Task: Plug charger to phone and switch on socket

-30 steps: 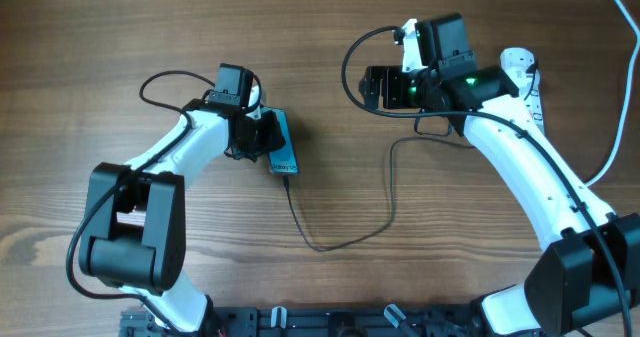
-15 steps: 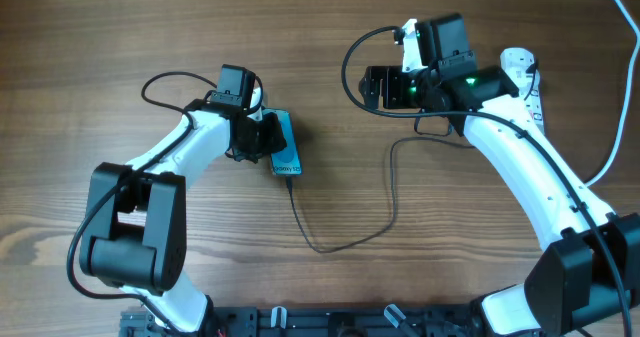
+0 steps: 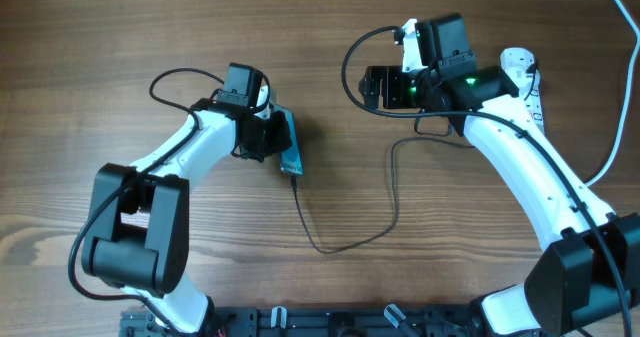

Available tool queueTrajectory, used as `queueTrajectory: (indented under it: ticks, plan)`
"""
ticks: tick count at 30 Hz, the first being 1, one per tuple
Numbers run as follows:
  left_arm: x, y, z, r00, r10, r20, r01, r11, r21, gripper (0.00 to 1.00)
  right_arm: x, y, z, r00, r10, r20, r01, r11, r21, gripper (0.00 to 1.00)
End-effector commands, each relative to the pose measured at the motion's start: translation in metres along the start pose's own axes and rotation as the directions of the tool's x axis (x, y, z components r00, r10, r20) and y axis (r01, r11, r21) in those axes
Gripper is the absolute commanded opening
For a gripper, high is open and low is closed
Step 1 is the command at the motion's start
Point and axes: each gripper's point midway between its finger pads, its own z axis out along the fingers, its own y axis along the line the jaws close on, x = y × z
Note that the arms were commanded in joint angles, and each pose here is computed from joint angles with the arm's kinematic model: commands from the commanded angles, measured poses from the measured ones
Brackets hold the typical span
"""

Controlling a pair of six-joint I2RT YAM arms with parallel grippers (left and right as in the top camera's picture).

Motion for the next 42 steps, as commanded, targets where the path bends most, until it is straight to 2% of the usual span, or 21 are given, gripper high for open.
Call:
queueTrajectory:
  ticks: [1, 11, 23, 29, 42]
  plan:
    - [0.008, -0.002, 0.008, 0.999, 0.029, -0.014, -0.029, 0.999, -0.025, 0.14, -0.006, -0.002, -0.002, 1.0, 0.009, 0.016, -0.009, 1.0, 0.015, 1.0]
    - [0.012, -0.021, 0.014, 0.996, 0.09, -0.002, -0.09, 0.996, -0.001, 0.2, -0.006, -0.002, -0.002, 1.0, 0.009, 0.016, -0.009, 1.0, 0.015, 1.0]
    - [0.02, -0.052, 0.022, 0.984, 0.179, 0.018, -0.18, 0.983, 0.038, 0.21, -0.006, -0.002, -0.002, 1.0, 0.009, 0.016, -0.009, 1.0, 0.015, 1.0]
    - [0.026, -0.055, 0.029, 0.976, 0.218, 0.024, -0.218, 0.976, -0.012, 0.21, -0.006, -0.002, -0.002, 1.0, 0.009, 0.016, -0.009, 1.0, 0.016, 1.0]
    - [0.039, -0.05, 0.047, 0.985, 0.173, -0.029, -0.174, 0.984, -0.034, 0.25, -0.006, -0.002, -0.002, 1.0, 0.009, 0.016, -0.009, 1.0, 0.015, 1.0]
